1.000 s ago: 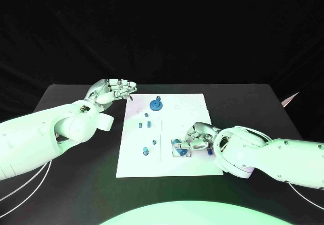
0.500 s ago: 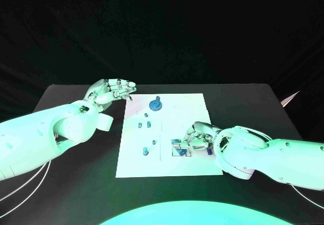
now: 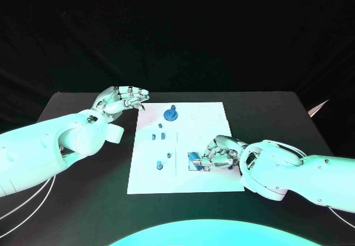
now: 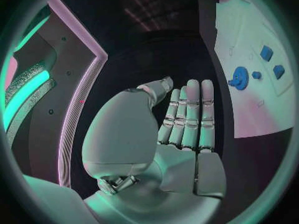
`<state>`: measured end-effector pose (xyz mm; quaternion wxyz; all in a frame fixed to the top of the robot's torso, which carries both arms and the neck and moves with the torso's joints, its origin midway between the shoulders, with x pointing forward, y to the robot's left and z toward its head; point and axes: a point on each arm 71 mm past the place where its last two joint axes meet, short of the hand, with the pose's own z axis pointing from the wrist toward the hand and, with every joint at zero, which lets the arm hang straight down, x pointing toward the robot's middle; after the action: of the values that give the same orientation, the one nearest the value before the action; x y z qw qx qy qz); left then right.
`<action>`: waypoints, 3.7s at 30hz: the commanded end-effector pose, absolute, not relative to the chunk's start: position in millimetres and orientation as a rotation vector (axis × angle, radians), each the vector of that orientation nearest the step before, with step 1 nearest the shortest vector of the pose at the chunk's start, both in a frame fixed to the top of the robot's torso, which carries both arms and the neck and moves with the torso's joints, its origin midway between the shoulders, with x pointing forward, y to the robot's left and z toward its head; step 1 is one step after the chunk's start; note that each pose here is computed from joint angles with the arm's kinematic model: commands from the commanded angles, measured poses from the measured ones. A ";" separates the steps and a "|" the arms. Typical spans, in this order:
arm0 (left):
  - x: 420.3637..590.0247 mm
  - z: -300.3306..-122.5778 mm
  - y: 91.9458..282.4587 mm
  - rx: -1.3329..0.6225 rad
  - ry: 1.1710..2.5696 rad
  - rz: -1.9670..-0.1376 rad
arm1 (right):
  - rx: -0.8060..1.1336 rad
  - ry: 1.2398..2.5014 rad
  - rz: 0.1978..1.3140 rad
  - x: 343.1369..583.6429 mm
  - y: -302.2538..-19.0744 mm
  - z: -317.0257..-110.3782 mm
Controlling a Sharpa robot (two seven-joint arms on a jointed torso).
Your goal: Assemble the parts on the task board
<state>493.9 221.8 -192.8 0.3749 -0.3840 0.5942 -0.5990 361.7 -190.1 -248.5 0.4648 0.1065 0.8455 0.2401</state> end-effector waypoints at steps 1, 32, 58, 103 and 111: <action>493.3 -192.1 219.5 -0.979 1.524 -1.552 | 0.230 2.107 0.625 358.6 -184.3 -250.5; 493.4 -192.3 219.8 -0.981 1.525 -1.550 | 0.222 2.079 0.588 366.1 -186.4 -258.9; 493.3 -192.4 222.1 -0.983 1.525 -1.546 | 0.200 2.097 0.610 363.3 -194.1 -258.5; 492.4 -192.2 221.8 -0.978 1.524 -1.555 | 0.184 1.973 0.339 370.0 -277.4 -254.0; 492.3 -192.2 222.2 -0.978 1.525 -1.555 | 0.161 1.995 0.321 370.3 -273.7 -259.6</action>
<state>493.3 224.6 -193.2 0.3750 -0.3853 0.5953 -0.5971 371.0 -274.0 -257.4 0.5335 0.0842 0.8285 0.1479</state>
